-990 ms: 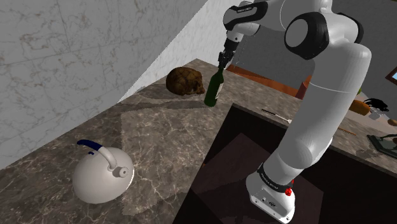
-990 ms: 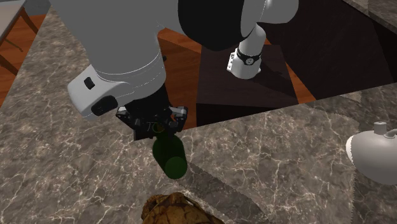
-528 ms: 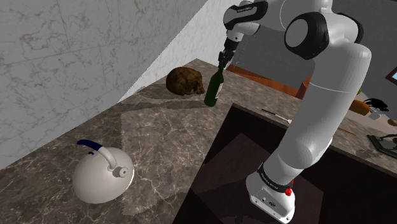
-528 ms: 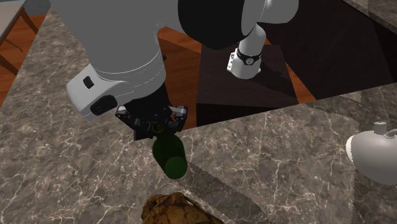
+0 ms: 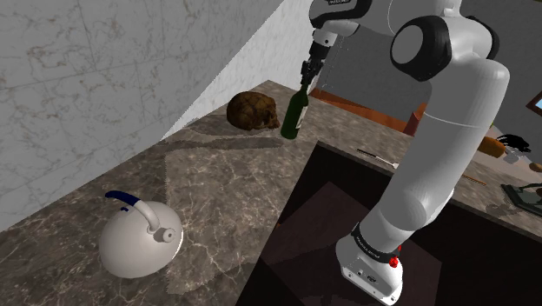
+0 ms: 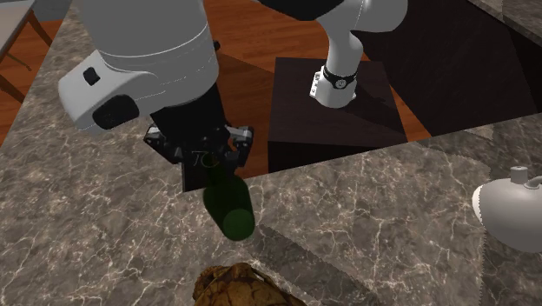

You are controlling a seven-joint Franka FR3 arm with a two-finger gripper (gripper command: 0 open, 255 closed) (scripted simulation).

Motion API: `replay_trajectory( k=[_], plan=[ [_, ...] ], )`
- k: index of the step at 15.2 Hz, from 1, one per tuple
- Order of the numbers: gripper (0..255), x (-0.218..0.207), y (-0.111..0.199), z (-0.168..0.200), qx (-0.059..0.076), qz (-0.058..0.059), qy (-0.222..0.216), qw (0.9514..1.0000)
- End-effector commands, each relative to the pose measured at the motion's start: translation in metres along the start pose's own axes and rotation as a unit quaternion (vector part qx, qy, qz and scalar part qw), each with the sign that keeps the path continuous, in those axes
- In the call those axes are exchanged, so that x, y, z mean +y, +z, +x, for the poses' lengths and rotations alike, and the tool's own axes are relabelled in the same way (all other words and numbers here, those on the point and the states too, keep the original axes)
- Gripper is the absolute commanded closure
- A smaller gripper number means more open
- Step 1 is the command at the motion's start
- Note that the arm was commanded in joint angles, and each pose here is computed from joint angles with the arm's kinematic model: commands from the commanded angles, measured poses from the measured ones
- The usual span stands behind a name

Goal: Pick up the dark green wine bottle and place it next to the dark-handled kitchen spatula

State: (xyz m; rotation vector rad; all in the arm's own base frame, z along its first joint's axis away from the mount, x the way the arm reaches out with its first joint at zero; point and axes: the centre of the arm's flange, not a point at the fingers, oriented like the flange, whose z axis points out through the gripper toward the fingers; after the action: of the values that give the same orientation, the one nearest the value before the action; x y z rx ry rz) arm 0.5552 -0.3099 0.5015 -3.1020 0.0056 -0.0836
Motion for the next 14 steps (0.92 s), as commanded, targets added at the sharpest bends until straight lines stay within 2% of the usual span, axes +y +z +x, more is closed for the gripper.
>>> replay_trajectory(
  k=[1, 7, 14],
  plan=[
    [255, -0.001, -0.011, 0.001, 0.0, 0.0, 0.0, 1.0],
    [255, -0.002, -0.041, 0.002, 0.0, 0.0, 0.0, 1.0],
    [255, 0.068, -0.047, -0.058, 0.0, 0.0, 0.0, 1.0]
  ],
)
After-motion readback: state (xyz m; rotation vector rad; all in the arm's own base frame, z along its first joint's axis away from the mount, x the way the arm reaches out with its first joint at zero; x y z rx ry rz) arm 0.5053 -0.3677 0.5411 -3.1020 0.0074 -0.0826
